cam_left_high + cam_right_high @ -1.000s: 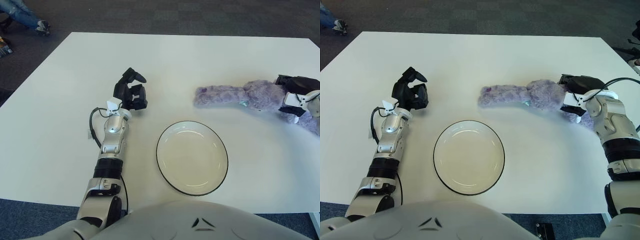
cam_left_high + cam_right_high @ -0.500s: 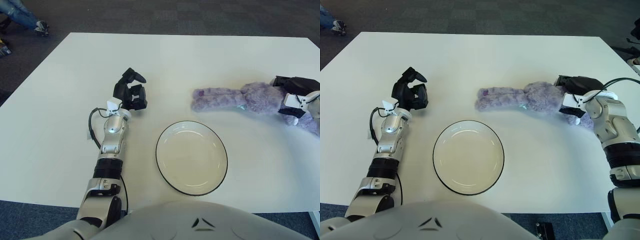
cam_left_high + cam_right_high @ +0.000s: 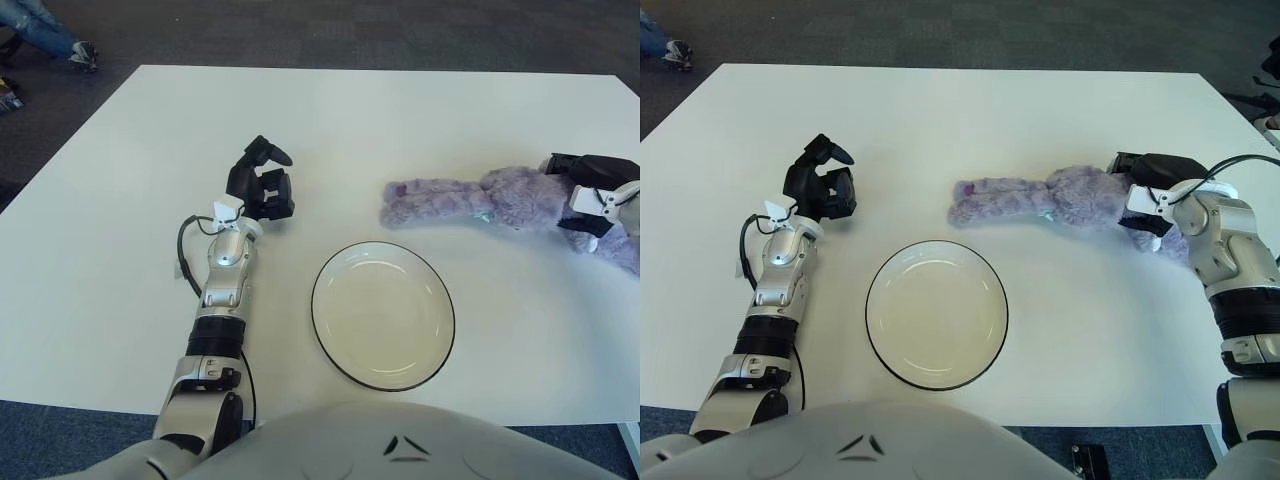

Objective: Put the doll into the plate.

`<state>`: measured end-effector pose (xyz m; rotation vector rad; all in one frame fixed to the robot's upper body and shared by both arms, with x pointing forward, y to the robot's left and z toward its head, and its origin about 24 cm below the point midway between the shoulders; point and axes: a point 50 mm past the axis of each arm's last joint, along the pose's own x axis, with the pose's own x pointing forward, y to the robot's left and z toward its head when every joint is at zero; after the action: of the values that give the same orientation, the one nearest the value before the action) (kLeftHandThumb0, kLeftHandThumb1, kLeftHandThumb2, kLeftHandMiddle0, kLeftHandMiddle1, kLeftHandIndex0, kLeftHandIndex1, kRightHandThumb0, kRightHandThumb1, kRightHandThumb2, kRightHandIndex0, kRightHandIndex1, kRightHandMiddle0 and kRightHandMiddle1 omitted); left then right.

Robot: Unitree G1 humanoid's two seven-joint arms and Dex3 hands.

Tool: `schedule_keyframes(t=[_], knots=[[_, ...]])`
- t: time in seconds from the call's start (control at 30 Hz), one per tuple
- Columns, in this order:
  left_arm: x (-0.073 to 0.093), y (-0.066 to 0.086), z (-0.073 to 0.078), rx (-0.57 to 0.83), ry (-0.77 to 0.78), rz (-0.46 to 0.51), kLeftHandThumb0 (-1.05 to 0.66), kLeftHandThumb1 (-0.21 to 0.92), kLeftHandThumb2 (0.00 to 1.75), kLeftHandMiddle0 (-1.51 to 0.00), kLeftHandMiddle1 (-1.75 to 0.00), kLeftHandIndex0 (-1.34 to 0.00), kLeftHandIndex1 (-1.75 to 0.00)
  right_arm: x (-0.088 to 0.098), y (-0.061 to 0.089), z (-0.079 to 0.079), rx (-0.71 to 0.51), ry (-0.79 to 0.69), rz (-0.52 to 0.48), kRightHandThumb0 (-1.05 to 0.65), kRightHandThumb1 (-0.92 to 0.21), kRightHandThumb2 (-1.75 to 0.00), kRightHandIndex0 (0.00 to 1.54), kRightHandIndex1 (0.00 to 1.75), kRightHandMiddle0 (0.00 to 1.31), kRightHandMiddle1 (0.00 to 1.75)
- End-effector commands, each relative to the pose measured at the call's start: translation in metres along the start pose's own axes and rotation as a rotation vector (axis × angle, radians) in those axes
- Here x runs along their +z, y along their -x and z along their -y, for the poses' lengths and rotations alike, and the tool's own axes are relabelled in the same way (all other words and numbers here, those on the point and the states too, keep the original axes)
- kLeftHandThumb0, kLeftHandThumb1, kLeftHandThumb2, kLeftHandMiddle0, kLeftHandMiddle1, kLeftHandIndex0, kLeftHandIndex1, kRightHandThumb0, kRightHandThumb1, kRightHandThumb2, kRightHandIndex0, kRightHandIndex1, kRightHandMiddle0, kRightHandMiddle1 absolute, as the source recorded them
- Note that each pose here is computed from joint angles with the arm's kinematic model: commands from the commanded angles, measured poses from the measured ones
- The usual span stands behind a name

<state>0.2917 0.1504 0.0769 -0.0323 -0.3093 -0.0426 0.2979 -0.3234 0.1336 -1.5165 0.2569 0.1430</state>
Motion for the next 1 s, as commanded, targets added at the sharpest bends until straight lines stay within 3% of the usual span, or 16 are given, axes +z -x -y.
schedule_keyframes(t=[0.0, 0.23, 0.37, 0.63, 0.97], knots=[[-0.002, 0.001, -0.002, 0.007, -0.007, -0.012, -0.46, 0.37, 1.25, -1.25, -1.75, -0.57, -1.75, -0.002, 0.001, -0.006, -0.004, -0.046, 0.002, 0.51, -0.21, -1.44, 0.69, 1.75, 1.02, 1.75], [-0.002, 0.001, -0.002, 0.006, 0.000, -0.017, -0.46, 0.38, 1.24, -1.25, -1.75, -0.56, -1.75, 0.004, 0.012, 0.017, -0.081, -0.062, 0.047, 0.53, -0.16, -1.51, 0.73, 1.75, 1.01, 1.75], [-0.002, 0.001, -0.002, 0.005, 0.003, -0.018, -0.46, 0.38, 1.24, -1.25, -1.75, -0.56, -1.75, 0.003, 0.011, 0.015, -0.098, -0.062, 0.043, 0.54, -0.15, -1.52, 0.75, 1.75, 1.01, 1.75], [-0.002, 0.001, 0.000, -0.003, 0.003, -0.017, -0.46, 0.38, 1.24, -1.25, -1.75, -0.56, -1.75, 0.006, 0.013, 0.028, -0.147, -0.045, 0.059, 0.55, -0.13, -1.55, 0.76, 1.75, 1.01, 1.75], [-0.003, -0.001, 0.001, -0.014, 0.006, -0.023, -0.46, 0.38, 1.24, -1.26, -1.75, -0.56, -1.75, 0.018, 0.028, 0.044, -0.235, -0.077, 0.073, 0.55, -0.12, -1.56, 0.77, 1.75, 1.01, 1.75]])
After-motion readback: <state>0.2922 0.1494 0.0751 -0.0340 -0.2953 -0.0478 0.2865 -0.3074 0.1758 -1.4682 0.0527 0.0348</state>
